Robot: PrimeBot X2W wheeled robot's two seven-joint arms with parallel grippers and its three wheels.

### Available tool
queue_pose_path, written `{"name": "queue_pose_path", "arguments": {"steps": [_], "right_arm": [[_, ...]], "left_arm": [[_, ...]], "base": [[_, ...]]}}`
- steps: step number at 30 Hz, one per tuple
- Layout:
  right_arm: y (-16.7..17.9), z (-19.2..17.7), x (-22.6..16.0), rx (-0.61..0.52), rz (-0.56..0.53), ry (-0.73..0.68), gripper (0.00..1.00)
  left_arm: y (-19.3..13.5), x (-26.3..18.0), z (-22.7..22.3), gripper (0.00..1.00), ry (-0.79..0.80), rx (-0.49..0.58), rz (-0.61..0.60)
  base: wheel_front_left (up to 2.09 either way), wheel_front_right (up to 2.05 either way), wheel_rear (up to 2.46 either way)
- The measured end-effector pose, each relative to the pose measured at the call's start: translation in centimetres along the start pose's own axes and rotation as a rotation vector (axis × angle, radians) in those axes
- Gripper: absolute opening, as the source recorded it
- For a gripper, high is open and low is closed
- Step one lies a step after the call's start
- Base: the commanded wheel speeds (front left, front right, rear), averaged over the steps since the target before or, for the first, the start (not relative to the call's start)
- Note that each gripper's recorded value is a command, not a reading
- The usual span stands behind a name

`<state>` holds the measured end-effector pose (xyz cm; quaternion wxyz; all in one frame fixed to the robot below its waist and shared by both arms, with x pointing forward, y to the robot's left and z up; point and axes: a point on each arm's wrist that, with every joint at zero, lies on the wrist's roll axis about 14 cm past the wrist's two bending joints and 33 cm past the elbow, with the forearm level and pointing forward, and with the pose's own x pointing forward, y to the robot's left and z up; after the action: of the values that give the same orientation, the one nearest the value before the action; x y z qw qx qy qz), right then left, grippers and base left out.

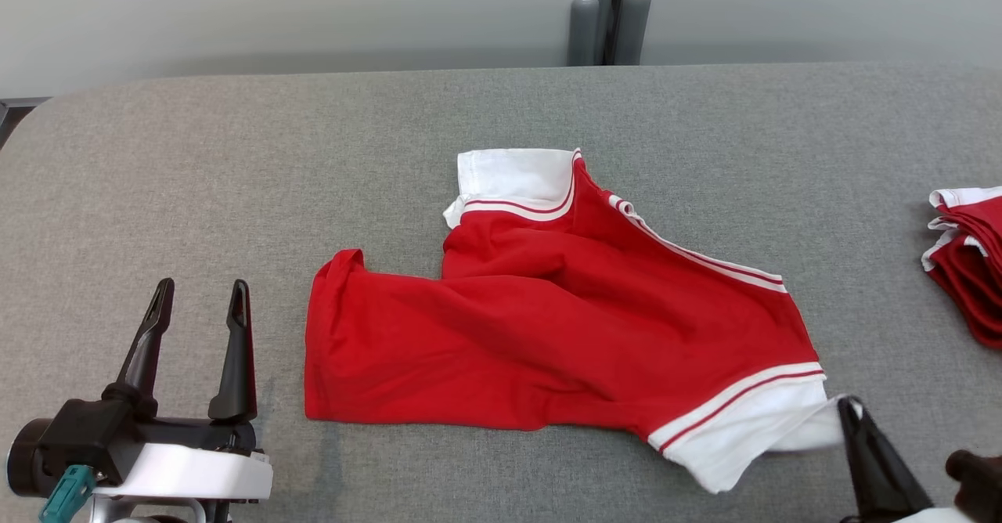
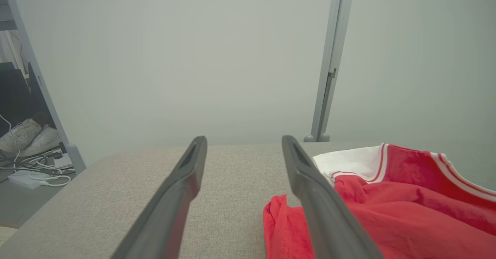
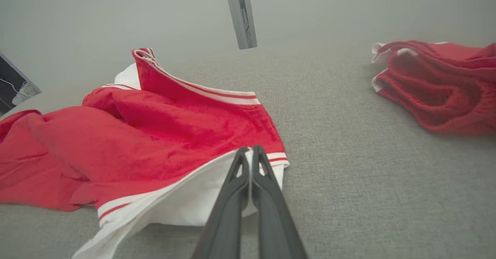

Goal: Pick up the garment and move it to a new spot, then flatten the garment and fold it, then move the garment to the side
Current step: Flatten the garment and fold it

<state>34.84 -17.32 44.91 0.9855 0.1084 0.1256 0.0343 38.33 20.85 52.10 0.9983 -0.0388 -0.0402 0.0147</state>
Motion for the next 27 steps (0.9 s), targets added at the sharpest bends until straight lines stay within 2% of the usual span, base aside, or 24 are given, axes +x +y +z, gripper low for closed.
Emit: {"name": "queue_pose_path", "arguments": {"steps": [4,5,6,7,17,21,27], "right_arm": [[0.1,-2.2,-0.3,0.031,-0.001,0.059,0.00],[0.2,-2.4,-0.3,0.032,0.002,0.063,0.31],[0.2,-2.3,-0.3,0.033,0.002,0.057,0.71],[0.3,-2.0,-0.3,0.028,0.003,0.046,1.00],[0.8,4.3,0.2,-0.030,0.022,-0.167,1.00],[2.0,8.2,0.3,-0.062,0.058,-0.285,1.00],[3.1,9.5,0.0,-0.075,0.086,-0.312,1.00]], "left_arm": [[0.0,-0.1,0.2,1.00,-0.003,0.000,0.002],[-0.1,-0.1,0.2,1.00,-0.001,-0.001,0.001],[-0.1,-0.2,0.2,1.00,0.001,-0.002,0.001],[-0.1,-0.3,0.1,1.00,0.004,-0.004,0.000],[-0.5,-1.1,0.4,1.00,0.005,-0.009,-0.005],[-0.3,-1.7,0.7,1.00,0.001,-0.011,0.002],[-0.1,-2.5,0.4,1.00,0.016,-0.016,0.010]], "base": [[0.00,0.00,0.00],[0.00,0.00,0.00],[0.00,0.00,0.00],[0.00,0.00,0.00],[0.00,0.00,0.00],[0.00,0.00,0.00],[0.00,0.00,0.00]]}}
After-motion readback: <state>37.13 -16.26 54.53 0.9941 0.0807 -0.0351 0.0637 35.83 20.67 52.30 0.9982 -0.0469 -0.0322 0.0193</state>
